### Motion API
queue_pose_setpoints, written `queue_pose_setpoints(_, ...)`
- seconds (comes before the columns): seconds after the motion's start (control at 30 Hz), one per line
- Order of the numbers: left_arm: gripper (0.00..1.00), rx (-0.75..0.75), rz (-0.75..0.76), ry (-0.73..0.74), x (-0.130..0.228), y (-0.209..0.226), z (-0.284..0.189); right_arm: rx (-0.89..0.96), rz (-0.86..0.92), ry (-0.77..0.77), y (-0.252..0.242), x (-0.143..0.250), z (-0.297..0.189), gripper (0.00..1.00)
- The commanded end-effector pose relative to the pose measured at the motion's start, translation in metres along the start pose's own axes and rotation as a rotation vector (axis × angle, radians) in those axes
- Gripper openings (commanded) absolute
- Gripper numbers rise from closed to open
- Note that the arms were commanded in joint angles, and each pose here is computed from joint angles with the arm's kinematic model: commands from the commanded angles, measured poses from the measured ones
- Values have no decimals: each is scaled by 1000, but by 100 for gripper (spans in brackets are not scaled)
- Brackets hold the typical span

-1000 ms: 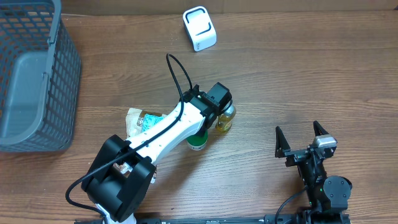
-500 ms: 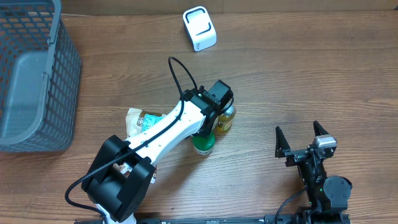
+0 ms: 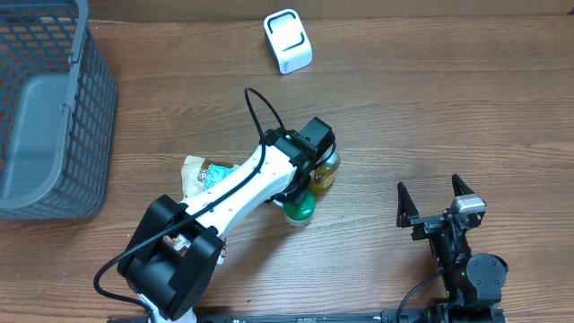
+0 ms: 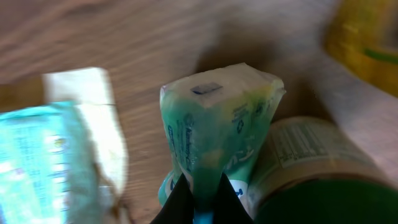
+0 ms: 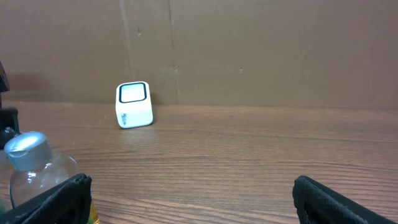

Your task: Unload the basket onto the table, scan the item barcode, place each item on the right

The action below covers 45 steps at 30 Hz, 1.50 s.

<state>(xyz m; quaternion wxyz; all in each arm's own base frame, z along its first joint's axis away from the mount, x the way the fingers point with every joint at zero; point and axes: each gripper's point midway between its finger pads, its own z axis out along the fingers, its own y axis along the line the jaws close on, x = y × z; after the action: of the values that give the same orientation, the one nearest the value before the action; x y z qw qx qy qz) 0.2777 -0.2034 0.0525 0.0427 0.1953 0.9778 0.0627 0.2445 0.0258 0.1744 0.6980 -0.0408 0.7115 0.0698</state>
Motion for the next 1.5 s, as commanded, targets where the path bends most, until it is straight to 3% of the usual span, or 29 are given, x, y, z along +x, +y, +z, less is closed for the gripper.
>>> queue_pose_setpoints(0.0, 4, 202, 75, 36, 5, -36, -9, 9, -5, -6, -2, 1, 0, 100)
queue_pose_setpoints(0.17, 4, 173, 87, 32, 4, -31, -8, 9, -5, -6, -2, 1, 0, 100)
queue_pose_setpoints(0.3, 4, -31, 73, 0, -1, 4, -5, 9, -5, -6, -2, 1, 0, 100)
queue_pose_setpoints(0.47, 4, -294, -56, -95, -15, 49, -13, 9, -5, -6, -2, 1, 0, 100)
queue_pose_setpoints(0.8, 4, -372, -166, -147, -21, 61, -10, 9, -5, -6, -2, 1, 0, 100)
queue_pose_setpoints(1.17, 4, -421, -130, -50, -12, 60, 24, 9, -5, -6, -2, 1, 0, 100)
queue_pose_setpoints(1.4, 30, -419, -123, -32, -9, 59, 25, 9, -5, -6, -2, 1, 0, 100)
queue_pose_setpoints(1.47, 33, -420, -122, -27, -8, 59, 25, 9, -5, -6, -2, 1, 0, 100)
